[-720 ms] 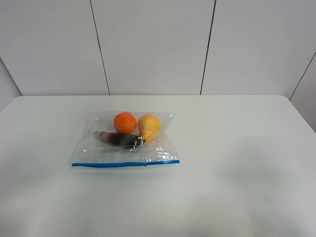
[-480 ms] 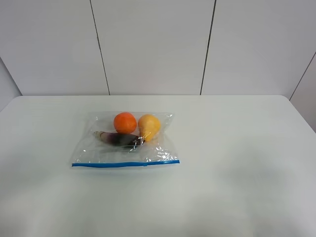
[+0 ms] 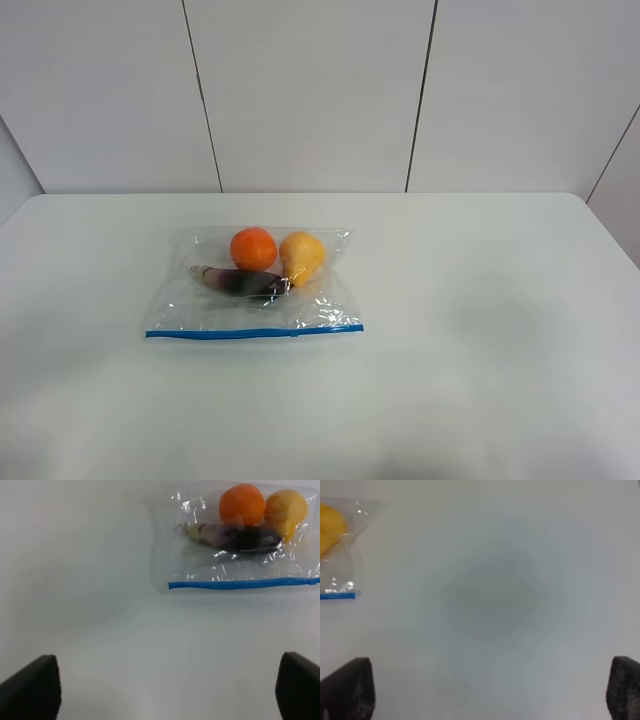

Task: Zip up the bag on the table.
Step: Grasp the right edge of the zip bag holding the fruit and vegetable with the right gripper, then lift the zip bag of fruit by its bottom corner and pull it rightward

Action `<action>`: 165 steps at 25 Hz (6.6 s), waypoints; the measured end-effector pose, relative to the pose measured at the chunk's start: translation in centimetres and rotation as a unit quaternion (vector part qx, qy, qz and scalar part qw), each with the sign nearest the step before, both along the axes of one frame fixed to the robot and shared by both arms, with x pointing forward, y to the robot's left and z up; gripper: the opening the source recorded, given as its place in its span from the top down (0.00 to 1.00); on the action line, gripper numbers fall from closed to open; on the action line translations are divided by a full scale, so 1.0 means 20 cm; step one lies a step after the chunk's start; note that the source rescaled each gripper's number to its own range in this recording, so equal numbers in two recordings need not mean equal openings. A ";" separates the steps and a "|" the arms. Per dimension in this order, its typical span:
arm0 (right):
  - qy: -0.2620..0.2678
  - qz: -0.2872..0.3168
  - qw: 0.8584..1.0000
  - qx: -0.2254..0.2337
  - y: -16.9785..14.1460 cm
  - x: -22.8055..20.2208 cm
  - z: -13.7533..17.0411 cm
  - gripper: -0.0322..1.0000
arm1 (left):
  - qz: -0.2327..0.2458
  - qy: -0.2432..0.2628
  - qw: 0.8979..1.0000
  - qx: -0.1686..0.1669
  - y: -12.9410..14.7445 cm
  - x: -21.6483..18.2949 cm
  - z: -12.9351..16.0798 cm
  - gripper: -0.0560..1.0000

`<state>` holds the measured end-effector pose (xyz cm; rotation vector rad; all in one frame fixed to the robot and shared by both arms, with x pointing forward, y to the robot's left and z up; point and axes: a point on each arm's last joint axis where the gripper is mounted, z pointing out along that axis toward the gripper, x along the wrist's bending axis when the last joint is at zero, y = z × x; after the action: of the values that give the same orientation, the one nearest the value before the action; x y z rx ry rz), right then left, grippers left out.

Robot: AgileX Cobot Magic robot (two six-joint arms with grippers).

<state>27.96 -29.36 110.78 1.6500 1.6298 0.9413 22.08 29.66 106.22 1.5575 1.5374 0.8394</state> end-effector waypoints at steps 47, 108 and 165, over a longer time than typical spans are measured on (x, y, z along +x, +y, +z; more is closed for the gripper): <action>0.368 0.308 0.852 0.209 0.63 1.60 -1.15 0.03 | 0.000 0.000 1.000 0.000 0.00 0.00 0.00 0.01; 0.374 0.372 0.816 0.235 0.83 1.53 -1.27 0.32 | 0.000 0.000 1.000 0.000 0.00 0.00 0.00 0.01; 0.331 0.403 0.801 0.293 0.81 1.56 -1.15 0.97 | 0.000 0.000 1.000 0.000 0.00 0.00 0.00 0.01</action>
<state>59.10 -13.11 87.82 1.7875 2.8886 1.4950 22.07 29.66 106.21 1.5581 1.5380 0.8389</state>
